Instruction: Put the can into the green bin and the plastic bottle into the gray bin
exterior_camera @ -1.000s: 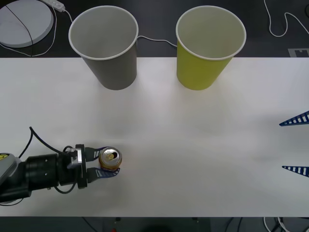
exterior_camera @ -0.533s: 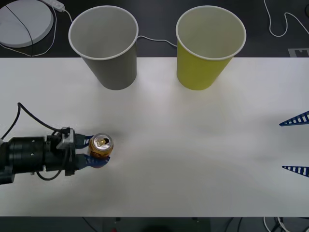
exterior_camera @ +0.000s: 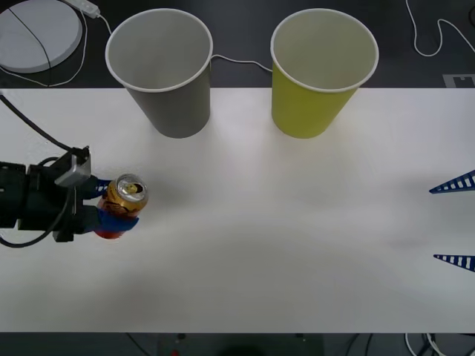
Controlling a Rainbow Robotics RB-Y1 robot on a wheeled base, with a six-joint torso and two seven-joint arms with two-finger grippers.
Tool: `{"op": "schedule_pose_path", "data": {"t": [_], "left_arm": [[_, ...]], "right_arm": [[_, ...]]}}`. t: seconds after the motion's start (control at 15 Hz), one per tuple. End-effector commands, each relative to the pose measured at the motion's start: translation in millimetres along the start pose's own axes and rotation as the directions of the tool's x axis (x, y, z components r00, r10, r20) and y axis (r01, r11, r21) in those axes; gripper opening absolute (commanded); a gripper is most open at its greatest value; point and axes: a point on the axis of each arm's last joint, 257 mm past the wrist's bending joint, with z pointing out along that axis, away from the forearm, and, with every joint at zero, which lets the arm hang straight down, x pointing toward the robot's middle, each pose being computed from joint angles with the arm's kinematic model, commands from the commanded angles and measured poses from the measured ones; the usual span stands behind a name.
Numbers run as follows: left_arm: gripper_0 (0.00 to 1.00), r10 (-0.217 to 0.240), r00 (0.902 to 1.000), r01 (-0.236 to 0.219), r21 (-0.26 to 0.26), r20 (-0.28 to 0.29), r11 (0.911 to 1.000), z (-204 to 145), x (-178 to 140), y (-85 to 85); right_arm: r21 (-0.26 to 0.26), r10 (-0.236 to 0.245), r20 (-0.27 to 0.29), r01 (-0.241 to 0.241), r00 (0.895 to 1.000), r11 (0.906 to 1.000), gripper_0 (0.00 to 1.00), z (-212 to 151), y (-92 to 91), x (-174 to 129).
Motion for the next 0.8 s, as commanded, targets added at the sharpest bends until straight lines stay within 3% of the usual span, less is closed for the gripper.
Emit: {"op": "schedule_pose_path", "data": {"t": [0.07,0.2,0.47,0.8], "left_arm": [[0.00,-0.029,0.9945,0.024,-0.048,-0.101,0.9986,-23.0,-23.3,-0.3],[0.00,-0.037,0.9880,0.026,-0.078,-0.150,0.9966,-31.1,-37.1,8.3],[0.00,-0.016,0.9829,-0.009,-0.134,-0.183,0.9909,-37.5,-75.6,37.7],[0.00,0.039,0.9834,-0.062,-0.127,-0.177,0.9900,-28.2,-143.8,41.4]], "right_arm": [[0.000,0.000,0.000,0.000,1.000,1.0000,1.00,0.0,0.0,0.0],[0.000,0.000,0.000,0.000,1.000,1.0000,1.00,0.0,0.0,0.0],[0.000,0.000,0.000,0.000,1.000,1.0000,1.00,0.0,0.0,0.0],[0.000,0.000,0.000,0.000,1.000,1.0000,1.00,0.0,0.0,0.0]]}}
